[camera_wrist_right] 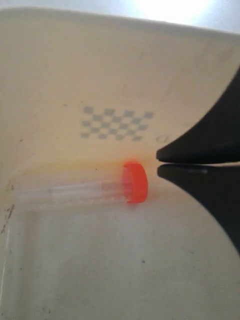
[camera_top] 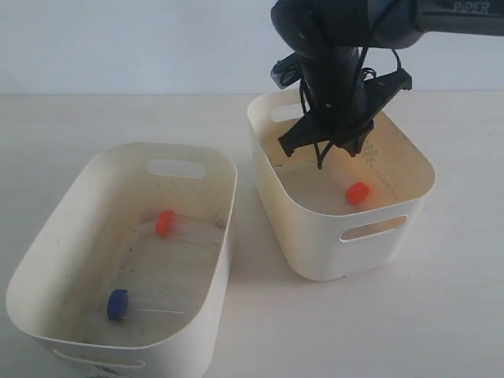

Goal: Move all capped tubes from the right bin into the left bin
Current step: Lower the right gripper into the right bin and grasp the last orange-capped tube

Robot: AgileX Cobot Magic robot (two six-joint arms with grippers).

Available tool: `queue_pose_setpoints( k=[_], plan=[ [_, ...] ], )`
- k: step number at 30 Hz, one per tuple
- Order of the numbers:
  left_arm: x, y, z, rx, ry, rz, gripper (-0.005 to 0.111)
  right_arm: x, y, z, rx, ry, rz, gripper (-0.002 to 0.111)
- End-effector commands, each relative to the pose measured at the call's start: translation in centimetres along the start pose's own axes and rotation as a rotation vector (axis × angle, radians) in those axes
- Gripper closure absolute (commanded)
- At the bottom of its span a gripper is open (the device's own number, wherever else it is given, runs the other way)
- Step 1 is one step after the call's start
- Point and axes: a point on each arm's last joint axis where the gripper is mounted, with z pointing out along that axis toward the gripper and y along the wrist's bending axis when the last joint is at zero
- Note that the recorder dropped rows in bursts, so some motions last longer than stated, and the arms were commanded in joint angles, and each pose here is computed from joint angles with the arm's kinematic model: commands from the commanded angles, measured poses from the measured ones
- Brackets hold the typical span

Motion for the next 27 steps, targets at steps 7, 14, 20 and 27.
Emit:
queue_pose_setpoints(
  k=[7,14,20,27],
  plan=[
    [-0.2,0.0,-0.1,-0.002,-0.015,-0.013,0.102,0.2,0.4,-0.3,-0.018,0.004,-0.002,0.109],
    [-0.2,0.0,-0.1,-0.002,-0.015,-0.013,0.102,0.4,2.2,2.4,-0.054,0.090,-0.014,0.109],
    [-0.2,0.0,-0.1,-0.002,-0.015,-0.013,0.102,0.6,3.3,4.3,-0.065,0.141,-0.032,0.109],
    [-0.2,0.0,-0.1,-0.002,-0.015,-0.013,0.102,0.7,3.7,5.1,-0.064,0.160,-0.079,0.095]
  ],
)
